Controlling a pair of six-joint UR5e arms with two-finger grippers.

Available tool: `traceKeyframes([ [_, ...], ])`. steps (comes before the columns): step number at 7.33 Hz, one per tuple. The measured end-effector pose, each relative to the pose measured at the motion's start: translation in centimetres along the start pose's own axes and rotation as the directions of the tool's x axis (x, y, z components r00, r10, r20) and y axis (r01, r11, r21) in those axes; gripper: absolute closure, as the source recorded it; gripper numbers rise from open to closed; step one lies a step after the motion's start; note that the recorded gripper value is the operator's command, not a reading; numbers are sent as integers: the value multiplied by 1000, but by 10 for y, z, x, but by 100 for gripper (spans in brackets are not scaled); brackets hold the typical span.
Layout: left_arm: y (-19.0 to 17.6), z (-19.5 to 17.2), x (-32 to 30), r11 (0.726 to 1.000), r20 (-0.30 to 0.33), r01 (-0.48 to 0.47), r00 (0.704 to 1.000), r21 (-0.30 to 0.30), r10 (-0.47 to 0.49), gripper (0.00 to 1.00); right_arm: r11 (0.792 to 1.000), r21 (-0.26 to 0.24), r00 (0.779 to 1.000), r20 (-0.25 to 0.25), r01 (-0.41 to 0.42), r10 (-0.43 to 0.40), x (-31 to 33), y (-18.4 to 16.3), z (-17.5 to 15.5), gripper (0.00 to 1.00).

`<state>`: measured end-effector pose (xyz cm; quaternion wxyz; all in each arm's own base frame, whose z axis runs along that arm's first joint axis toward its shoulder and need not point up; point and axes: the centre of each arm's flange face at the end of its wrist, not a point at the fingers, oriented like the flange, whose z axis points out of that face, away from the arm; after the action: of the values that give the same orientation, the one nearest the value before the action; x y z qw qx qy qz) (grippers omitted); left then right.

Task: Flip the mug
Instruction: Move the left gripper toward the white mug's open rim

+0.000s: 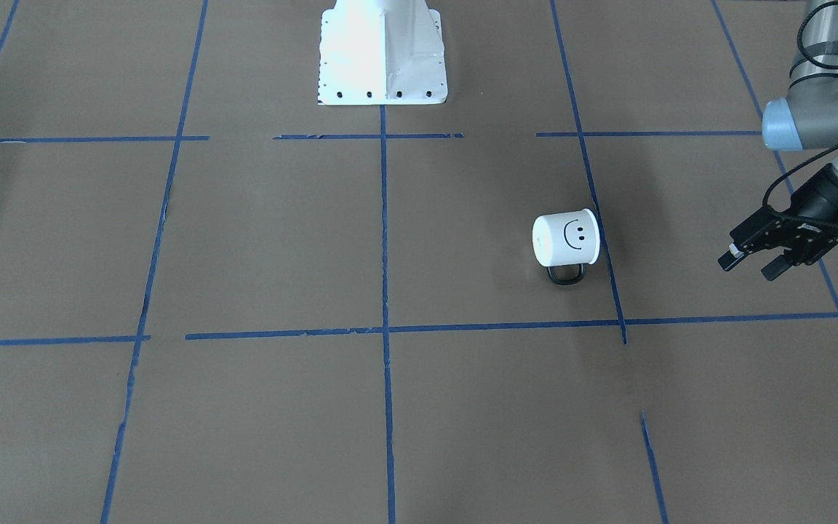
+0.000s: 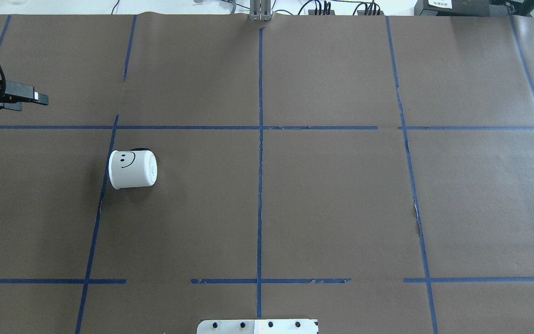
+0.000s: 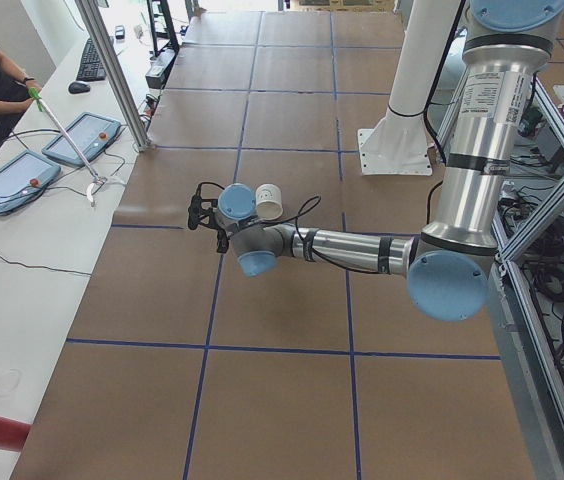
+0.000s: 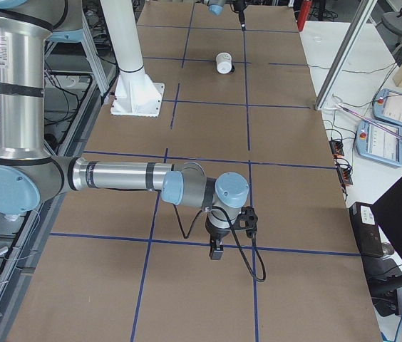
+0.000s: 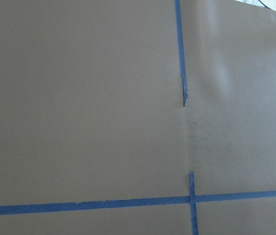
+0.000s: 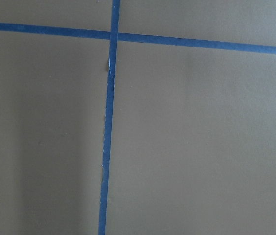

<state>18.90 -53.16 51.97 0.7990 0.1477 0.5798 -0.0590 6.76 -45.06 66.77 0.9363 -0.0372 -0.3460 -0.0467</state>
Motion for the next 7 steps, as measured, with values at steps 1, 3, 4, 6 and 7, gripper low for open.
traceKeyframes([
  [1,13,11,4,1000,-57,16,998,-8,-16,0,1000,0,1000,0,0,0,0,0,0,0],
  [3,44,31,24,997,-178,60,982,-48,-68,0,1000,0,1000,0,0,0,0,0,0,0],
  [4,60,37,26,995,-237,73,968,-66,-87,0,1000,0,1000,0,0,0,0,0,0,0],
  [6,83,55,33,991,-317,114,939,-75,-132,0,1000,0,1000,0,0,0,0,0,0,0],
  [7,91,65,45,985,-351,153,921,-80,-171,0,1000,0,1000,0,0,0,0,0,0,0],
])
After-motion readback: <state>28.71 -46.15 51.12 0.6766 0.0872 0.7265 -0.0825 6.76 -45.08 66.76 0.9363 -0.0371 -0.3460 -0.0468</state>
